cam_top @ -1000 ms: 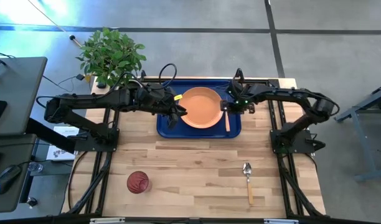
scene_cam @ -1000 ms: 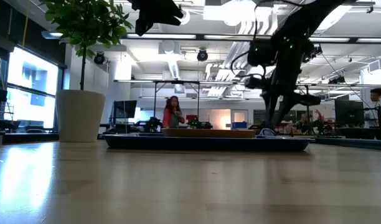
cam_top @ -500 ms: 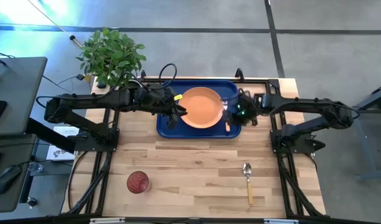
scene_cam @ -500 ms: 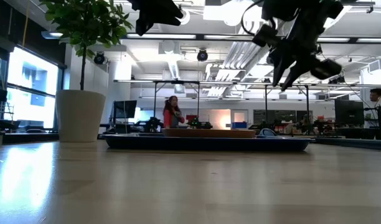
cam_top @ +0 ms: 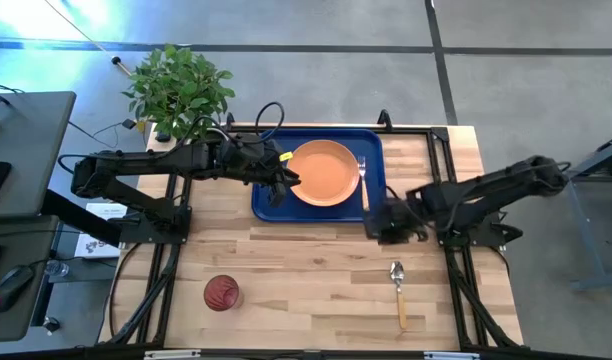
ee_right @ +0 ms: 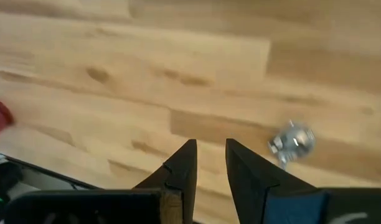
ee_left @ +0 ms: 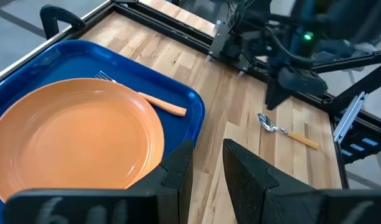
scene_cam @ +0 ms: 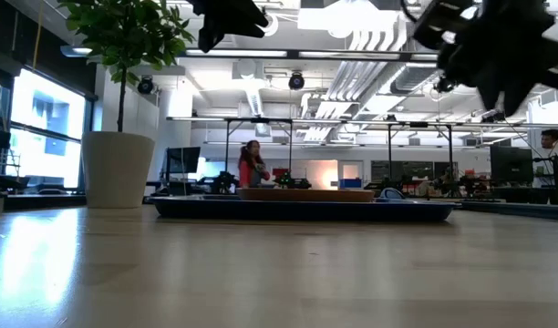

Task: Pick and place plate/cup/fork/spoon on tray
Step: Put the yellow spoon on the blue tray

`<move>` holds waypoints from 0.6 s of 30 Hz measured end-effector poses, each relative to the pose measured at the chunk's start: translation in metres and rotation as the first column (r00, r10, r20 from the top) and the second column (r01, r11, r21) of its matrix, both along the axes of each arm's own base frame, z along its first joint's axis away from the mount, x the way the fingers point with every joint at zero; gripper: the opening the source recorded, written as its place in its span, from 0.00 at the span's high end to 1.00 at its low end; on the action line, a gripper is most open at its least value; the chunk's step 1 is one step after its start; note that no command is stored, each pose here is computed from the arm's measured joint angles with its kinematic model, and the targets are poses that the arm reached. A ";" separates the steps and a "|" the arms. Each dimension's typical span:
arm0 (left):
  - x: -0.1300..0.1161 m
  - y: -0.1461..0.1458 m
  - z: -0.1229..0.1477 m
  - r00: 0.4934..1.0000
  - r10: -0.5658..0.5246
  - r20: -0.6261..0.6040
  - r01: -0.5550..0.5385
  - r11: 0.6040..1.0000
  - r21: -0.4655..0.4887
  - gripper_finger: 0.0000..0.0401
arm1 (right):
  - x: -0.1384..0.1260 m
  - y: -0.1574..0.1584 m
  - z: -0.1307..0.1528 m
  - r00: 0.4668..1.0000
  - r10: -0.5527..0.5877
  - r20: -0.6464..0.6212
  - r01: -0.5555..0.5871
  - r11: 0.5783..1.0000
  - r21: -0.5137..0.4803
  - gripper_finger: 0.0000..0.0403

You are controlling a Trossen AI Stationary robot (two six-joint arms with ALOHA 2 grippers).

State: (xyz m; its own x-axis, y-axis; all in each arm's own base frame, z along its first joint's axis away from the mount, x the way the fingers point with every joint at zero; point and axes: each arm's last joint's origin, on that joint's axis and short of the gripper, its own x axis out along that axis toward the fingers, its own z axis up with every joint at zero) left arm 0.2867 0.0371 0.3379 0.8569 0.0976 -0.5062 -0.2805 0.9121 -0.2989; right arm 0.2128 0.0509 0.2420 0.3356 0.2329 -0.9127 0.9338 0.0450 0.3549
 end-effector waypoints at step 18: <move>0.000 0.000 0.000 0.999 0.036 0.007 -0.035 0.998 -0.060 0.68 | -0.031 0.069 -0.001 0.988 0.148 -0.053 -0.147 0.989 0.022 0.82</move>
